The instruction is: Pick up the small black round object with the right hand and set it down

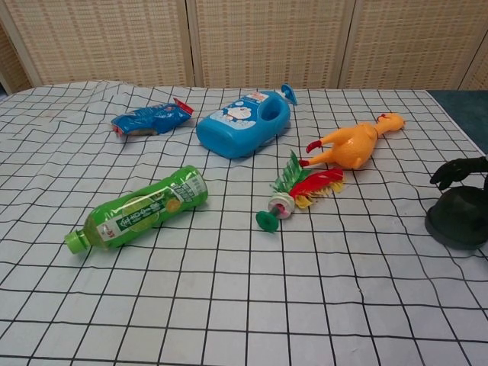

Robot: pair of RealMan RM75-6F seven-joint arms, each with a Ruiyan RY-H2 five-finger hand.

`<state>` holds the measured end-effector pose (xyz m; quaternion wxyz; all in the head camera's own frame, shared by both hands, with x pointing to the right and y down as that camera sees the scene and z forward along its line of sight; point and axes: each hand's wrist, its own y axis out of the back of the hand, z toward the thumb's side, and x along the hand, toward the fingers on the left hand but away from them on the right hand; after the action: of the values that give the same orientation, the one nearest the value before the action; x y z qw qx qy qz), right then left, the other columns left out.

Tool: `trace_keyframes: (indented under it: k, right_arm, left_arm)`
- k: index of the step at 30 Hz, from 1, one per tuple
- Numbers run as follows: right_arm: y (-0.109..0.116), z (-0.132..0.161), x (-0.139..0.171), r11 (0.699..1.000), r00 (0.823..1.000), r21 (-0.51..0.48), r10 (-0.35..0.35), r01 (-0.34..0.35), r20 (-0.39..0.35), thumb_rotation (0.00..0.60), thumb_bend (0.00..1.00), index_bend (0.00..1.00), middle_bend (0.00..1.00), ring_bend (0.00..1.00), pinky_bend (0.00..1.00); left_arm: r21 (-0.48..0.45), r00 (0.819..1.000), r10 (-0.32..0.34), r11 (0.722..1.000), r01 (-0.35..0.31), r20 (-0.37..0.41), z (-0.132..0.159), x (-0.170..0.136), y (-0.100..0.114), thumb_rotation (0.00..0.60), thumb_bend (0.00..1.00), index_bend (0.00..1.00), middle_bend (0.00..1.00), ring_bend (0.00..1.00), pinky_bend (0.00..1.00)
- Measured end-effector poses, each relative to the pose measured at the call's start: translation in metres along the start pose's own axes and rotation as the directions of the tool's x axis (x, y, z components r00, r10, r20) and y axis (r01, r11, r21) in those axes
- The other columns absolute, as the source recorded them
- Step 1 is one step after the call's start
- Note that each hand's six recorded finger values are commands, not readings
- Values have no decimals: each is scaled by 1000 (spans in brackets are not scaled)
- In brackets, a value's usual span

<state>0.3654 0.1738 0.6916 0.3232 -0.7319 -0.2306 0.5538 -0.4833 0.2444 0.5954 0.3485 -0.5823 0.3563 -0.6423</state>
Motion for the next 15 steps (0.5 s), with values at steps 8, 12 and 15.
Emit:
trace_keyframes:
  k: [8, 12, 15]
  right_arm:
    - [12, 2, 2, 996, 996, -18, -83, 83, -14, 600, 125, 510, 445, 368, 572]
    - [20, 1, 4, 993, 993, -38, -117, 116, -18, 600, 125, 512, 445, 368, 572]
    - [30, -1, 7, 986, 987, -49, -159, 158, -13, 600, 125, 514, 445, 368, 572]
  left_arm:
    - [5, 1000, -2, 1000, 2, 2, 0, 0, -1, 600, 366, 166, 190, 146, 273]
    - [5, 1000, -6, 1000, 6, 1, 1, 0, -1, 600, 367, 166, 190, 146, 273]
    - [6, 1000, -6, 1000, 6, 2, 1, 0, -1, 600, 366, 166, 190, 147, 273]
